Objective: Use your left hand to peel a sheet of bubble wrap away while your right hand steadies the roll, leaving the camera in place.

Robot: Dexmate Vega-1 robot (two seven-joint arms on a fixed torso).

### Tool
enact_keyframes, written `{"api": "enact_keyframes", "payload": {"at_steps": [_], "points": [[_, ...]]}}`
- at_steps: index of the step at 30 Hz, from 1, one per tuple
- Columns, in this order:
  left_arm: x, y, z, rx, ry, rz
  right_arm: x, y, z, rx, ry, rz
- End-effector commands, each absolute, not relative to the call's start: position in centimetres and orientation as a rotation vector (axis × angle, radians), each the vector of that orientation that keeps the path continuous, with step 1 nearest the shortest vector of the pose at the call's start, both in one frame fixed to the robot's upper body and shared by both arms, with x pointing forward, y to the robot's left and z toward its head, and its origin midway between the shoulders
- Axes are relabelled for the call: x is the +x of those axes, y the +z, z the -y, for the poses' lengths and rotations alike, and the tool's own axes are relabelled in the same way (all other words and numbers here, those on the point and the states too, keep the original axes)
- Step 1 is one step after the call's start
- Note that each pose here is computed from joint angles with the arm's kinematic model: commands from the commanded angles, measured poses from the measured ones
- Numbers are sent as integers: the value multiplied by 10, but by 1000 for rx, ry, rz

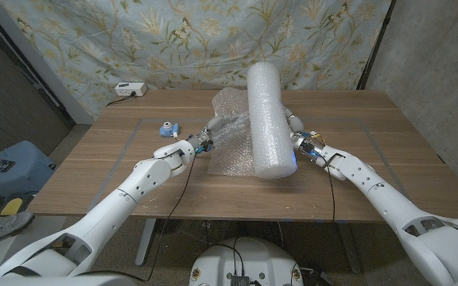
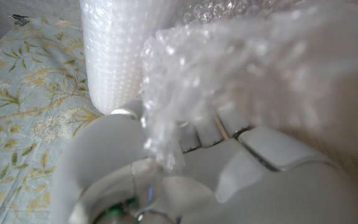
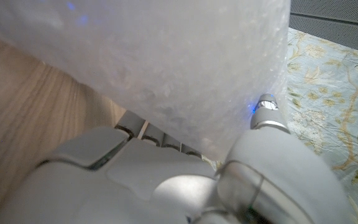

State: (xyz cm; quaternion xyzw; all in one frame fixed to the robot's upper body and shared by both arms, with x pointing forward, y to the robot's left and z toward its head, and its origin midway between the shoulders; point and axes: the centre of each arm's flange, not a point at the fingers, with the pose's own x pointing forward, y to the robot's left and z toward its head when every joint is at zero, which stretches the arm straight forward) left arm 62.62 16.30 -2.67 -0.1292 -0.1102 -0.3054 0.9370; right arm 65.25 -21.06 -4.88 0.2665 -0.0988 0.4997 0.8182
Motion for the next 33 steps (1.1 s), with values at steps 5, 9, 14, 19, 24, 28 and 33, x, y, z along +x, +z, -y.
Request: {"api": "enact_keyframes", "payload": {"at_steps": [5,9,14,19,24,28,33], "points": [[627,-27,-166,-269,-632,215,655,-52,208,565,1098,200],[627,-27,-166,-270,-635,213,655,-52,209,570,1098,200],[627,-28,-165,-273,-639,208,655,-53,210,580,1093,199],[628,-26,-166,-278,-642,207,656,-53,211,586,1091,198],[628,-26,-168,-282,-644,203,655,-53,211,600,1097,191],[628,-27,-168,-289,-646,198,654,-55,211,614,1102,180],[629,-27,-168,-290,-646,195,655,-58,210,625,1105,174]]}}
